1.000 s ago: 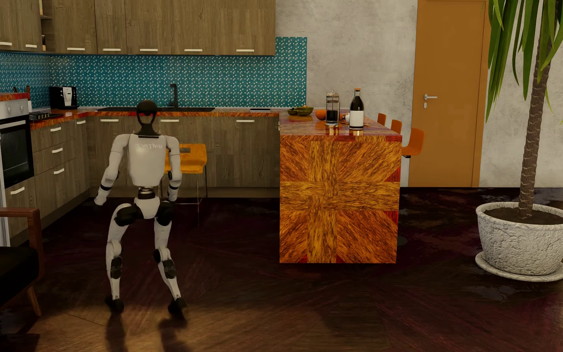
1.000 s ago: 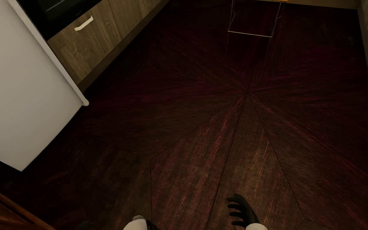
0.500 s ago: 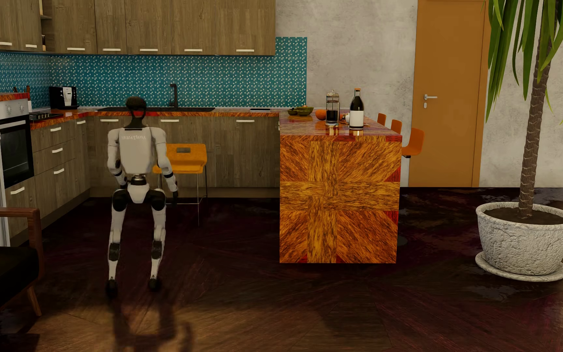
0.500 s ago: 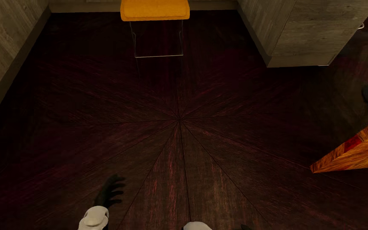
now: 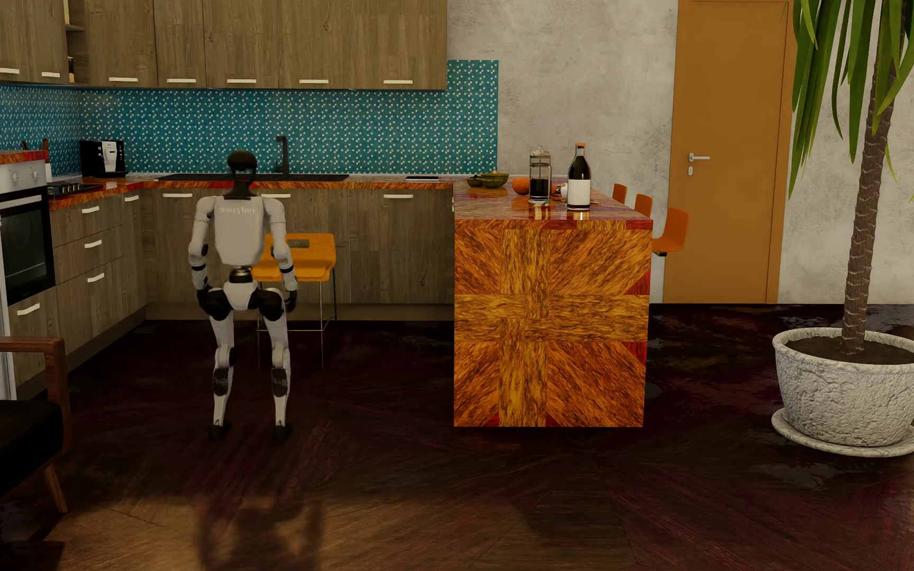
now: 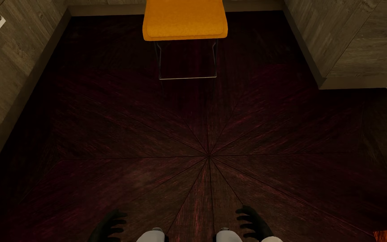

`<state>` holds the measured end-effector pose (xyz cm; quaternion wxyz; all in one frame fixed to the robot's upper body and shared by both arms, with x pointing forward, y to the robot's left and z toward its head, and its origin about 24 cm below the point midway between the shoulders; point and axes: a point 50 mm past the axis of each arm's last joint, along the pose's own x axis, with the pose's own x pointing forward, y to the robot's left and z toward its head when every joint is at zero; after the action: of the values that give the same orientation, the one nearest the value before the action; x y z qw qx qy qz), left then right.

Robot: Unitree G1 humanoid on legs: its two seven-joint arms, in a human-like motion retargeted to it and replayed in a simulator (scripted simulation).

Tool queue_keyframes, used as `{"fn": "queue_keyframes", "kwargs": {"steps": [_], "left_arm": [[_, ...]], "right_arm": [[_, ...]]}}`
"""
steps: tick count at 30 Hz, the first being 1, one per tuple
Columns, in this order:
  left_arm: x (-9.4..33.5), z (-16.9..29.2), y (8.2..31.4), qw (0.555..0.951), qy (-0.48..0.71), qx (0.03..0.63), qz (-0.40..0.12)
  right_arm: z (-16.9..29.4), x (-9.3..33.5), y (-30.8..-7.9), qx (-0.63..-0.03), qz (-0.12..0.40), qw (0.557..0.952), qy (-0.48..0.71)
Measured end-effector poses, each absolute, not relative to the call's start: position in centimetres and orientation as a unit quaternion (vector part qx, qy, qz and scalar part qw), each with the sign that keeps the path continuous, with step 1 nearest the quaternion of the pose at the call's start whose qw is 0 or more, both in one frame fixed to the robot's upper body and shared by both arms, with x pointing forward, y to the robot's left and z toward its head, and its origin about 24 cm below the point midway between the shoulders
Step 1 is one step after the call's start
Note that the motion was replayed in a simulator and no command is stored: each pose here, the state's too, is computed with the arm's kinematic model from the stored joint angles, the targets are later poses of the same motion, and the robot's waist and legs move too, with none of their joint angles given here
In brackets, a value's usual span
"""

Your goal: Head to the stool

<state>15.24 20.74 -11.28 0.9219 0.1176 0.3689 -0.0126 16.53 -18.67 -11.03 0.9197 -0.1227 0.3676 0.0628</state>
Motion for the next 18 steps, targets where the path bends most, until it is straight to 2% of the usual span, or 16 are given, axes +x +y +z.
{"fn": "queue_keyframes", "kwargs": {"steps": [2,3,5,7,8,13,15,16,18], "left_arm": [[13.9,-11.3,22.8,0.911,0.395,0.117,0.016],[13.7,-11.5,22.2,0.911,0.400,0.103,0.028],[15.9,-11.1,19.4,0.919,0.383,0.086,0.021],[16.7,-10.6,20.5,0.924,0.369,0.091,0.045],[16.5,-10.7,20.7,0.924,0.368,0.084,0.055],[15.1,-11.3,21.1,0.917,0.391,0.068,0.050],[14.4,-11.5,21.5,0.915,0.395,0.078,0.035],[15.4,-11.0,20.9,0.921,0.380,0.087,0.013],[16.2,-10.5,21.5,0.928,0.360,0.102,0.001]], "right_arm": [[-9.8,17.9,-18.0,-0.070,0.033,0.949,0.305],[-9.9,17.3,-18.7,-0.052,0.011,0.951,0.304],[-11.1,15.5,-19.7,-0.060,0.006,0.934,0.353],[-12.2,13.8,-18.7,-0.044,-0.002,0.913,0.405],[-12.7,12.9,-19.1,-0.052,-0.008,0.901,0.430],[-12.6,13.3,-20.2,-0.066,-0.026,0.898,0.435],[-12.7,13.2,-19.2,-0.061,-0.007,0.900,0.431],[-12.8,12.7,-19.7,-0.054,-0.016,0.898,0.437],[-13.4,11.6,-19.1,-0.053,-0.001,0.887,0.459]]}}
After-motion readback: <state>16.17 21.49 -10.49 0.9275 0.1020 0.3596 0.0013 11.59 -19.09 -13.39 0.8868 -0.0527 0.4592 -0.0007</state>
